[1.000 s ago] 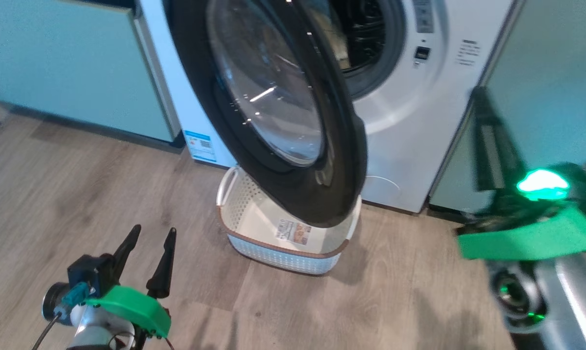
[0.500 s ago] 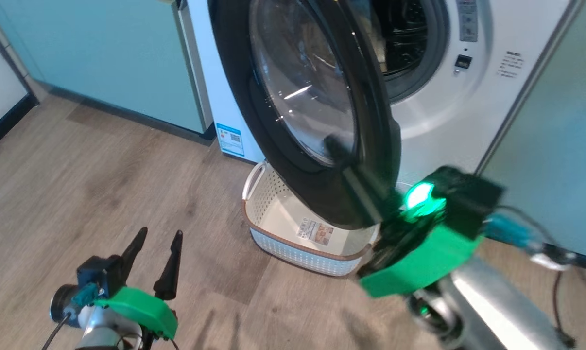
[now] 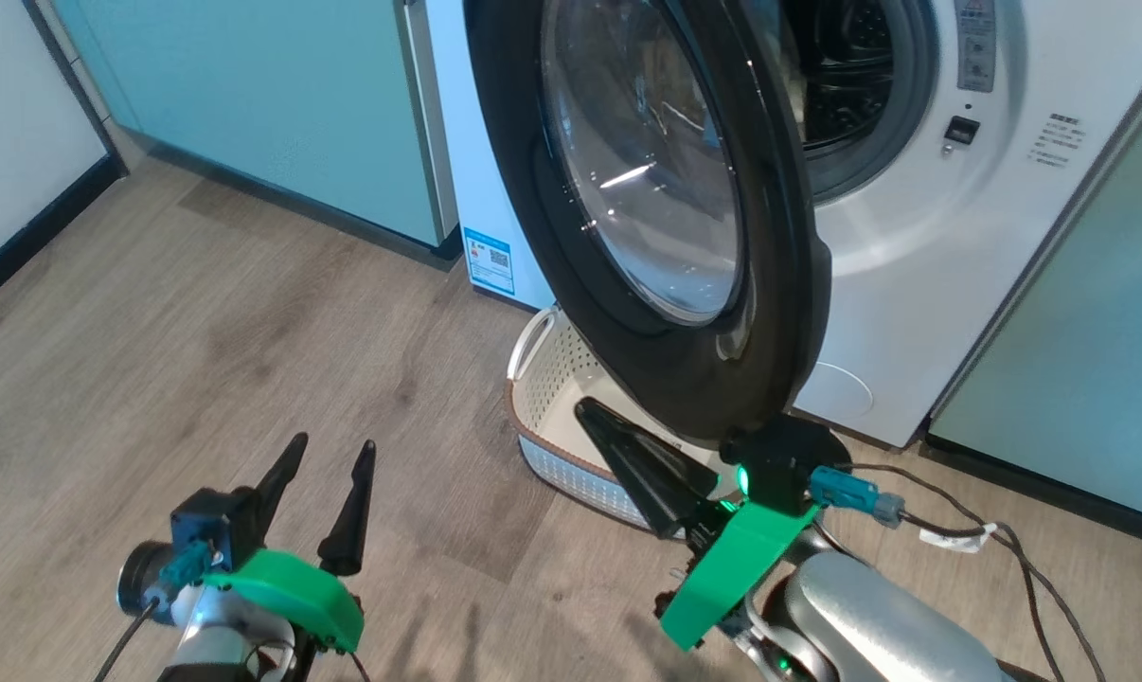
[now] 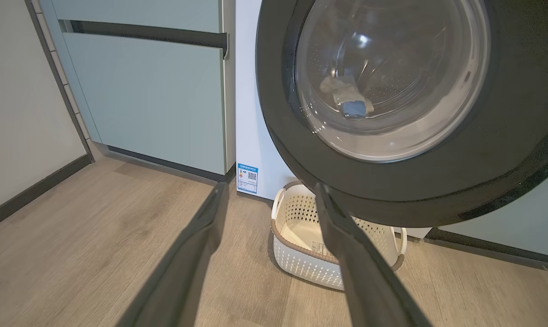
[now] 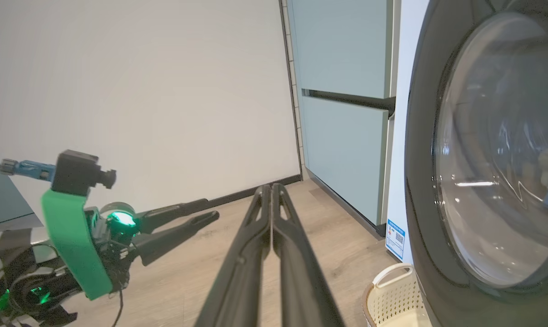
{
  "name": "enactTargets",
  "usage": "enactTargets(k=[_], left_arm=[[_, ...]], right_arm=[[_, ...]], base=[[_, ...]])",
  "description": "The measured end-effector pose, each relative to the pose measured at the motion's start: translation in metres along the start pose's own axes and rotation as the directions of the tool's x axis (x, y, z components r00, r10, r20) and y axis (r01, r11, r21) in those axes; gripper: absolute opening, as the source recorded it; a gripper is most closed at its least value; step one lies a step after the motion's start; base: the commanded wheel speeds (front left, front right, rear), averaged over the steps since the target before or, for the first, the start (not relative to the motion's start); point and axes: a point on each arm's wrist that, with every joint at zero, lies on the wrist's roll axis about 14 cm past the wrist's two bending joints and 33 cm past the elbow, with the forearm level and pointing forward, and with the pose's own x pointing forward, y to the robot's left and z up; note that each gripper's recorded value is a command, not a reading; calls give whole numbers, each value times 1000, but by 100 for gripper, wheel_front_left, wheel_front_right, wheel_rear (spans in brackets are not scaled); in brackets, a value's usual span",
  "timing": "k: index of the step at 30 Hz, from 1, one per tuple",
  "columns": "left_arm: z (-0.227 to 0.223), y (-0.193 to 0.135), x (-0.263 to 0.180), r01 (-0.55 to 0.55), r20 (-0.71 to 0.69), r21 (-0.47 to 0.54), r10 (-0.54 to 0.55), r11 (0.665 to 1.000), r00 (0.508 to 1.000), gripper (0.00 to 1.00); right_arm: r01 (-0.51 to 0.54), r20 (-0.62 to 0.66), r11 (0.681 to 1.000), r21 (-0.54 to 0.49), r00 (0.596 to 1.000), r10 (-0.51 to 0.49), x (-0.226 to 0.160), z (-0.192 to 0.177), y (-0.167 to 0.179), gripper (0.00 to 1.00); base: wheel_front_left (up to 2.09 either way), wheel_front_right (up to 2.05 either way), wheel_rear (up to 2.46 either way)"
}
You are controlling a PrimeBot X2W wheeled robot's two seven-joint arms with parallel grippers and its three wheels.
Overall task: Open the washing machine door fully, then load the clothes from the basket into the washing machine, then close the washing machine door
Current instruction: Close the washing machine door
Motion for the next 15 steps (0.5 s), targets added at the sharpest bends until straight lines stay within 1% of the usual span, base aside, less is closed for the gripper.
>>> enactTargets(k=[7,15], left_arm=[[-2,3,-2,-14,-7,-3,14,1000,1000,100],[-6,-2,9,-9,-19,-12,9,1000,1000,100]], right_arm=[[83,-58,997,7,995,-83,-4,-20,-28,0],[209,-43,978,22,977,-208,-10,-20,-74,0]], base=[[0,0,0],[0,0,0]])
